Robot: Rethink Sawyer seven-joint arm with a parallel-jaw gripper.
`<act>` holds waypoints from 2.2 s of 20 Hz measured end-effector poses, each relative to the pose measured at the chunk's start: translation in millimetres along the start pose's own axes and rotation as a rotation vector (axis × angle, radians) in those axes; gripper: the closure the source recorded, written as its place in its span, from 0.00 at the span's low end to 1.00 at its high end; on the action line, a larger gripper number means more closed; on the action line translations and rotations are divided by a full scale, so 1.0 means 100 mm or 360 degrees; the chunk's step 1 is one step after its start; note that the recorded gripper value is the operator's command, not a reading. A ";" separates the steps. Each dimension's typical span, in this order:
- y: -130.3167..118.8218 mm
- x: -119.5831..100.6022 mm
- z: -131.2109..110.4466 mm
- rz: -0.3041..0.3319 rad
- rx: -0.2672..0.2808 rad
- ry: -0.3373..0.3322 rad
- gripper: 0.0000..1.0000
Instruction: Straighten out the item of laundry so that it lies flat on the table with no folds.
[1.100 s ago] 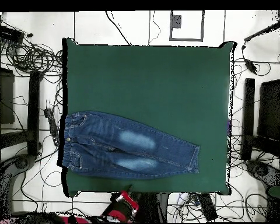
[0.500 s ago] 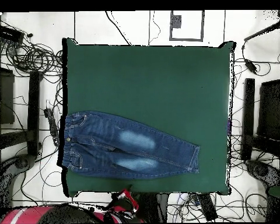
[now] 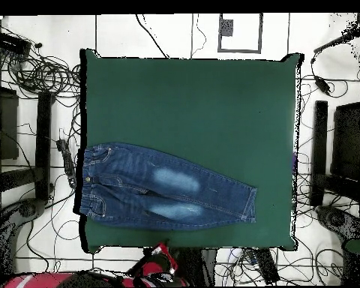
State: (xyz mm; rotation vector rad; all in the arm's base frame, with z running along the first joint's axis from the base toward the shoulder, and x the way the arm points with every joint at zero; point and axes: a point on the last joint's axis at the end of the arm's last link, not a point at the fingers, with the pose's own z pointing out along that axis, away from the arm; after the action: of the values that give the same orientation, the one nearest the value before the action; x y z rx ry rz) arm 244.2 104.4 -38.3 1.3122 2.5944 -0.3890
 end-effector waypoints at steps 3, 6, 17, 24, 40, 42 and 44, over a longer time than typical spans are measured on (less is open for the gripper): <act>-0.01 0.00 -0.05 0.0012 0.0055 0.0036 0.00; 0.02 -0.02 -0.17 0.0039 0.0094 0.0073 0.00; 0.18 -0.20 -0.65 0.0095 0.0081 0.0128 0.00; 0.10 -0.34 -0.57 0.0080 0.0095 0.0147 0.00; 0.15 -0.83 0.23 0.0010 0.0155 0.0109 0.00; 0.15 -0.85 0.27 -0.0017 0.0150 0.0114 0.00; 0.13 -0.87 0.27 -0.0071 0.0129 0.0124 0.00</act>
State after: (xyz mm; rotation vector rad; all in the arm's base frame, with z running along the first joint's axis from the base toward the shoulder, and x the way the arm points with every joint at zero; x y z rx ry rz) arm 307.0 37.4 -39.2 1.3227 2.7024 -0.4644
